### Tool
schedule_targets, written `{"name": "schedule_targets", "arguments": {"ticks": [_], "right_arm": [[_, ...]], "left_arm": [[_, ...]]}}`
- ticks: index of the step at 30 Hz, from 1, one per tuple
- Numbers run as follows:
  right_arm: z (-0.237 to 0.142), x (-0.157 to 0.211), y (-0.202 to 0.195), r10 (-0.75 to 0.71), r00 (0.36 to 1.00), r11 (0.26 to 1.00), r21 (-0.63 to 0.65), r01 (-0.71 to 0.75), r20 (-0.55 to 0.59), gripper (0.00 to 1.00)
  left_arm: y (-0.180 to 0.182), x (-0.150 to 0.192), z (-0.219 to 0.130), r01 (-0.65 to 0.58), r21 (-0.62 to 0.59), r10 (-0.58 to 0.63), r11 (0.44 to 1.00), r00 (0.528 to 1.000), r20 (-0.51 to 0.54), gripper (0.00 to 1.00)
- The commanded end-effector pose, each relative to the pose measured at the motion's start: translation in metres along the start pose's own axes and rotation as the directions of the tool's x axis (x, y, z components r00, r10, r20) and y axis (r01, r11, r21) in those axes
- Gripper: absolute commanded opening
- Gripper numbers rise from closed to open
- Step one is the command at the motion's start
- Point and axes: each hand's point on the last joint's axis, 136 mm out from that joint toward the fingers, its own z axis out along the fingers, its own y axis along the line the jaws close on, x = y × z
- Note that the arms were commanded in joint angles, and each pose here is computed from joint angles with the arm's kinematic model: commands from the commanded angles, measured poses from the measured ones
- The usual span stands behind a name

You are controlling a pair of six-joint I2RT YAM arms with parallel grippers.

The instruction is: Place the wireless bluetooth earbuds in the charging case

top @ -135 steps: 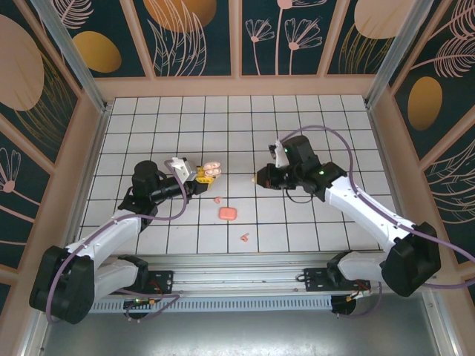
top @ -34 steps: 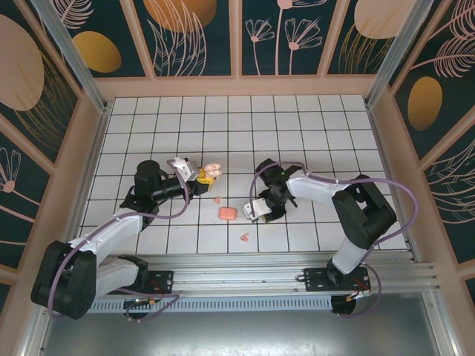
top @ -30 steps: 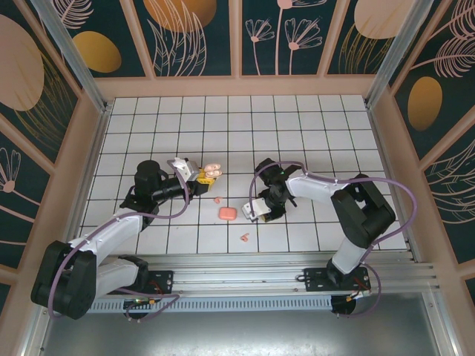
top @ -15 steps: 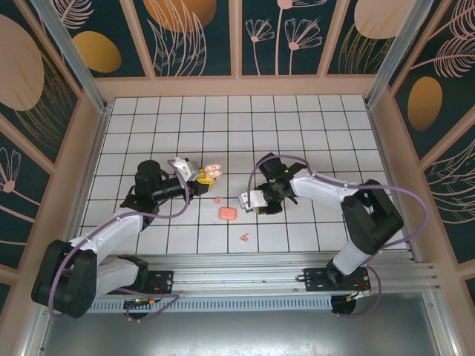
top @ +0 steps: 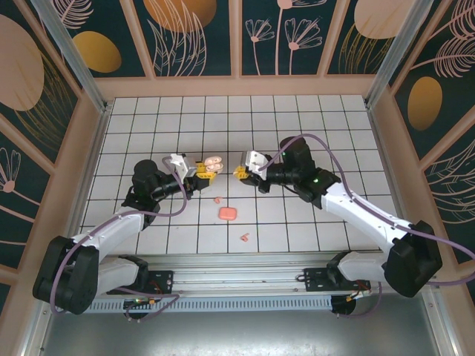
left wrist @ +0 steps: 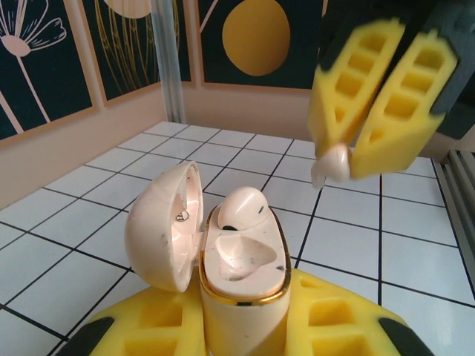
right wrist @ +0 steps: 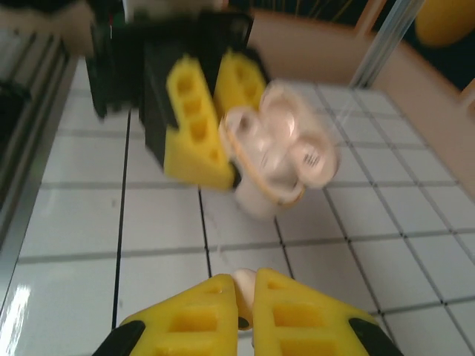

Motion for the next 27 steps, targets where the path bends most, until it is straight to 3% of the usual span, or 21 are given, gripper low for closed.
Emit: {"name": "schedule_targets", "arguments": {"ticks": [1,6,10,16,27], "right_arm": [[-0.012,-0.056,-0.007,0.046,0.968,0.999,0.004,-0.049,0.247,0.10],[-0.022,-0.088,-0.010,0.095,0.903,0.995,-0.019,-0.096,0.419,0.10],[-0.018,-0.098,-0.009,0.141,0.867,0.990,-0.059,-0.128,0.479,0.10],[0.000,-0.098,-0.007,0.175,0.842,0.985,-0.083,-0.154,0.510,0.10],[0.025,-0.080,0.001,0.240,0.849,0.971,-0.123,-0.207,0.470,0.10]], "left_arm": [[-0.004,-0.014,0.001,-0.037,0.023,0.035,0.999,0.998,0.049,0.16],[-0.005,-0.016,0.001,-0.035,0.028,0.033,0.999,0.998,0.059,0.16],[-0.009,-0.017,0.002,-0.038,0.040,0.036,0.998,0.997,0.067,0.16],[-0.011,-0.020,0.002,-0.045,0.043,0.042,0.998,0.996,0.078,0.16],[-0.011,-0.030,0.000,-0.052,0.030,0.048,0.998,0.993,0.107,0.16]]}}
